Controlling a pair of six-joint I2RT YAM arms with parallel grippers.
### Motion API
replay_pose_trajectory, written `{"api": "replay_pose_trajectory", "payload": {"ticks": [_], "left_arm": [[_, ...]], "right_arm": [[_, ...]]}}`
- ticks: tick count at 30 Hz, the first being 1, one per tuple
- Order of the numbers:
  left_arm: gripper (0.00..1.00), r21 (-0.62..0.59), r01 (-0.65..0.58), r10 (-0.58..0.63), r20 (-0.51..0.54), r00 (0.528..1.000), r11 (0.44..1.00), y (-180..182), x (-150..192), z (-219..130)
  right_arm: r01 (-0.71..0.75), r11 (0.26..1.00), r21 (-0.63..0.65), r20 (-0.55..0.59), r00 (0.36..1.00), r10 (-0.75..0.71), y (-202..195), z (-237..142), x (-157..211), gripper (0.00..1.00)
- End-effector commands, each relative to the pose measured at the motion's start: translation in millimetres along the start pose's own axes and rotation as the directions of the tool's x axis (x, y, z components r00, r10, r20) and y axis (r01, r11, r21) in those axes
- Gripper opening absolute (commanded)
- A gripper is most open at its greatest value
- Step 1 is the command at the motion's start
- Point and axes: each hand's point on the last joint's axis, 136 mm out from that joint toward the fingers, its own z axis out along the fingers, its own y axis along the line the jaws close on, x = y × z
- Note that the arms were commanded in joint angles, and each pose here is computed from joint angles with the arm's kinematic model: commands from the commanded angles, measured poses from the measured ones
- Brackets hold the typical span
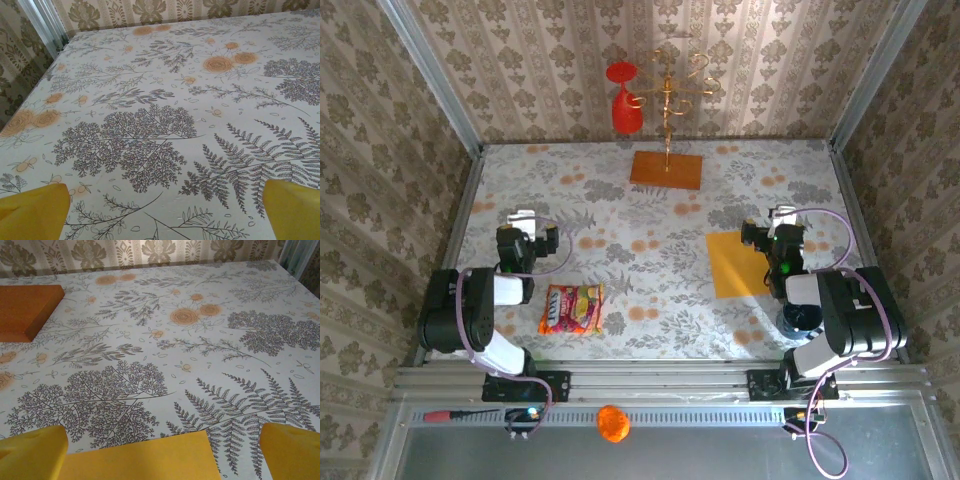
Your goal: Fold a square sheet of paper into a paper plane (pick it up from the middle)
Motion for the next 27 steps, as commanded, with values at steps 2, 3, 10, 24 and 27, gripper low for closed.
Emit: {"api": "replay_pose_trajectory", "payload": {"ticks": [2, 3, 10, 24, 27], "left_arm": [[1.00, 0.014, -0.014, 0.014, 0.003, 1.000, 1.000, -0.6, -4.3, 2.4], [1.00, 0.013, -0.014, 0.014, 0.004, 1.000, 1.000, -0.5, -4.9, 2.5], [1.00, 0.015, -0.011, 0.011, 0.003, 1.000, 1.000, -0.2, -4.8, 2.8], [1.00, 0.018, -0.003, 0.003, -0.001, 1.000, 1.000, 1.7, -4.3, 3.2], [1.00, 0.017, -0.002, 0.002, 0.000, 1.000, 1.000, 1.8, -4.0, 3.0]], "right_arm": [[0.017, 1.000, -0.005, 0.013, 1.000, -0.016, 2.2, 3.7, -7.0, 1.00], [0.016, 1.000, -0.006, 0.013, 1.000, -0.016, 2.3, 3.6, -6.8, 1.00], [0.016, 1.000, -0.007, 0.015, 1.000, -0.016, 2.7, 3.6, -7.3, 1.00], [0.016, 1.000, -0.007, 0.014, 1.000, -0.016, 2.5, 3.8, -7.3, 1.00], [0.015, 1.000, -0.008, 0.015, 1.000, -0.015, 3.0, 3.6, -7.5, 1.00]]}}
